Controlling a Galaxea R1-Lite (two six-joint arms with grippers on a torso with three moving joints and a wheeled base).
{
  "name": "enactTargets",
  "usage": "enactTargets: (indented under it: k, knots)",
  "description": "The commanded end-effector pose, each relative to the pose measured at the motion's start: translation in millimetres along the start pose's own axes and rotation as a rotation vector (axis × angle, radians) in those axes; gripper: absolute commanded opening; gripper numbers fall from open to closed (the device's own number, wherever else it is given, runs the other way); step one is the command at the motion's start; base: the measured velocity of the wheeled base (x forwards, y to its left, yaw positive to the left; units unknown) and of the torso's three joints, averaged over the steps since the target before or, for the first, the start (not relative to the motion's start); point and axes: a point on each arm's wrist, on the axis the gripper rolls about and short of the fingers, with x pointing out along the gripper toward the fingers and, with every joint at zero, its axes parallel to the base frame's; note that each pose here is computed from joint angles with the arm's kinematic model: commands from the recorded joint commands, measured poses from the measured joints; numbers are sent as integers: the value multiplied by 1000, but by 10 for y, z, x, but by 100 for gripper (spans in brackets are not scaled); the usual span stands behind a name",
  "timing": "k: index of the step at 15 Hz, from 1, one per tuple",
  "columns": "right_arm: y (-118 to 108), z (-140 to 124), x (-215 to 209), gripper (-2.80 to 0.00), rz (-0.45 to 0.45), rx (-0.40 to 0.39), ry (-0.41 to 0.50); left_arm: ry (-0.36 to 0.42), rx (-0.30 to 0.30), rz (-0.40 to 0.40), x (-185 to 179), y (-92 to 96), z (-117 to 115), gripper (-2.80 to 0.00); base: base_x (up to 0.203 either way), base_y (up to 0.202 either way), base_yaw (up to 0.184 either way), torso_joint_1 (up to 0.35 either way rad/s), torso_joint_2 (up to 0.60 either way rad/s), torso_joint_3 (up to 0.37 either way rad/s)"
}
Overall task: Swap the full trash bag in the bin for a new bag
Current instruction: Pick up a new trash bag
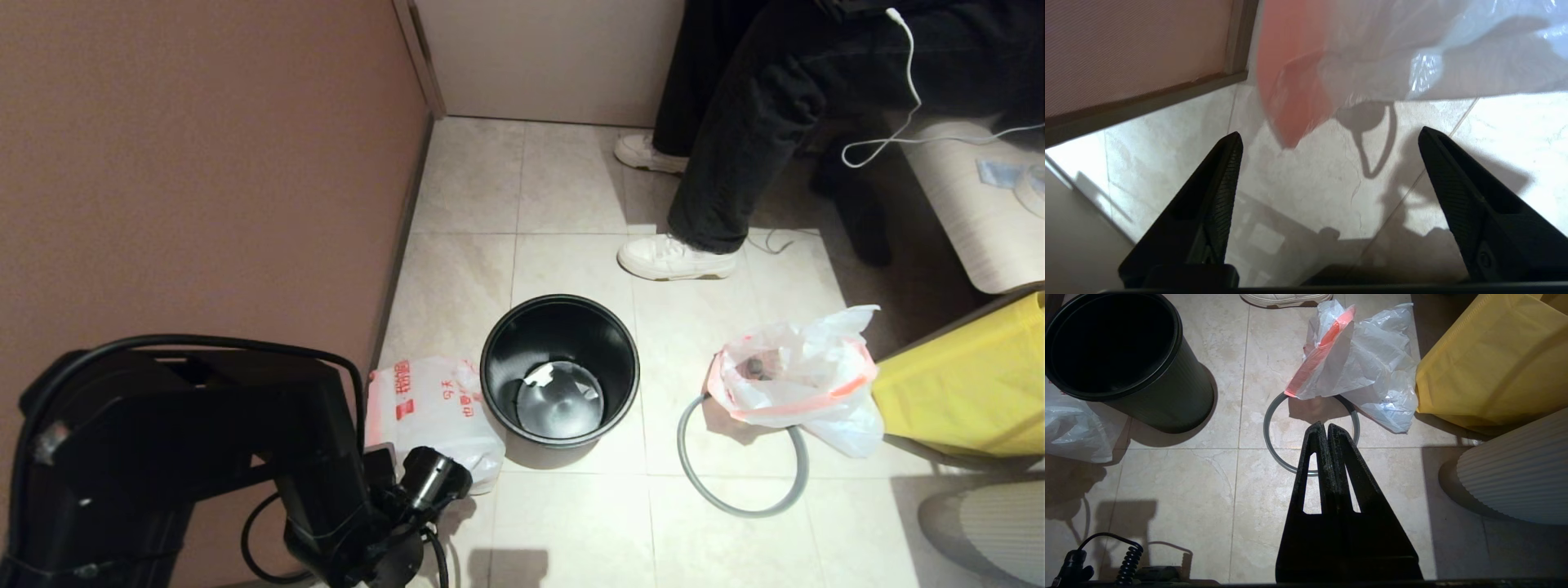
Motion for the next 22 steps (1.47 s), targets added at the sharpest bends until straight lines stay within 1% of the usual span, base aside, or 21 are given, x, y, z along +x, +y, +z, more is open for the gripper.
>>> enactTargets:
  k: [1, 4, 6, 7, 8, 10, 11, 13, 14, 18, 19, 21, 22]
  knots:
    - [0, 1, 1, -280, 0, 0, 1, 1, 6, 9, 126, -18, -75, 0, 0, 0, 0, 0, 0, 0]
    - [0, 0, 0, -280, -1, 0, 0, -59, 8, -36, 279, -101, -80, 0, 0, 0, 0, 0, 0, 0]
    - [0, 1, 1, -280, 0, 0, 1, -143, 75, -90, 342, -231, -1, 0, 0, 0, 0, 0, 0, 0]
    - [0, 1, 1, -280, -1, 0, 1, -199, 89, -124, 388, -312, 78, 0, 0, 0, 0, 0, 0, 0]
    - [0, 1, 0, -280, 0, 0, 0, -231, 93, -166, 423, -378, 174, 0, 0, 0, 0, 0, 0, 0]
    - [0, 1, 1, -280, 0, 0, 1, -255, 79, -239, 436, -489, 329, 0, 0, 0, 0, 0, 0, 0]
    - [0, 0, 0, -280, -1, 0, 0, -252, 86, -257, 391, -527, 385, 0, 0, 0, 0, 0, 0, 0]
    - [0, 1, 1, -280, -1, 0, 1, -241, 102, -321, 283, -628, 450, 0, 0, 0, 0, 0, 0, 0]
    - [0, 0, 0, -280, -1, 0, 0, -252, 100, -341, 225, -685, 493, 0, 0, 0, 0, 0, 0, 0]
    - [0, 1, 1, -280, 0, 0, 0, -270, 80, -405, 15, -692, 699, 0, 0, 0, 0, 0, 0, 0]
    - [0, 1, 1, -280, 0, 0, 1, -276, 63, -402, 14, -654, 754, 0, 0, 0, 0, 0, 0, 0]
    - [0, 1, 1, -280, -1, 0, 1, -292, 4, -380, 96, -504, 949, 0, 0, 0, 0, 0, 0, 0]
    - [0, 1, 1, -280, 0, 0, 1, -290, -23, -390, 130, -451, 1020, 0, 0, 0, 0, 0, 0, 0]
